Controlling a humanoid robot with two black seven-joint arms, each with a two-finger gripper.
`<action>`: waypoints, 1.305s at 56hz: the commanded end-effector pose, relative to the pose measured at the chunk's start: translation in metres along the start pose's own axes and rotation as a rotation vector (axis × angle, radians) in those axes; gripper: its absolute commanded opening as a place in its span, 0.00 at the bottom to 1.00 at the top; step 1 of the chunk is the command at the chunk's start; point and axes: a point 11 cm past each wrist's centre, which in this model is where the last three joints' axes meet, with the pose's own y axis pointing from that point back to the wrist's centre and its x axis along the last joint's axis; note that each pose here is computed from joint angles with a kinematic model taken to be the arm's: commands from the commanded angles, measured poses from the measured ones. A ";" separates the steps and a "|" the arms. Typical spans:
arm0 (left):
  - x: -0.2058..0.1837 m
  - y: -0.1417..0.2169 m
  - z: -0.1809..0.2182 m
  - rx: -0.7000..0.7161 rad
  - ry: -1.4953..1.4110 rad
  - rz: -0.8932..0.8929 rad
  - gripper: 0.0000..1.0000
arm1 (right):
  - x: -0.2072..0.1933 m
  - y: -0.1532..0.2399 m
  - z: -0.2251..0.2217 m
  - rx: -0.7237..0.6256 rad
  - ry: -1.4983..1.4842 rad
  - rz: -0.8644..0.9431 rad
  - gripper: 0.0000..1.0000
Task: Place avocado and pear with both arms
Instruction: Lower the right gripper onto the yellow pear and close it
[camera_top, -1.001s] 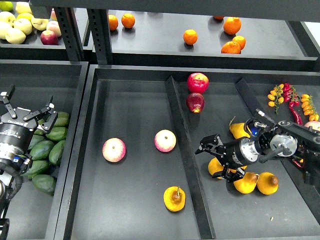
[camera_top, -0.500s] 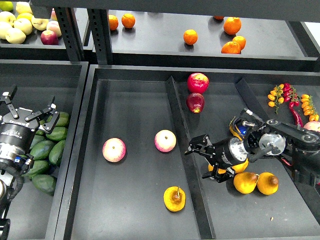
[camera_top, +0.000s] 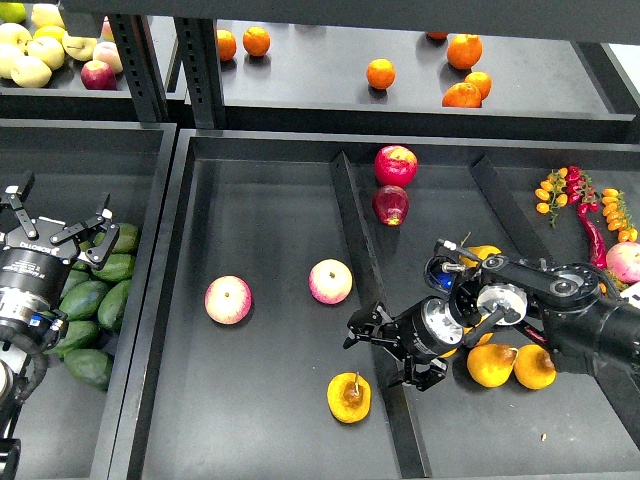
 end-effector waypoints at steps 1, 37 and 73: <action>0.000 0.000 0.000 0.000 0.000 0.000 1.00 | -0.004 -0.006 0.006 -0.015 -0.003 -0.013 1.00; -0.007 0.000 -0.001 0.010 -0.004 -0.020 1.00 | -0.015 -0.026 0.023 -0.057 0.002 -0.035 0.98; -0.009 0.001 -0.007 0.028 -0.004 -0.025 1.00 | -0.006 -0.034 0.041 -0.102 -0.008 0.011 0.46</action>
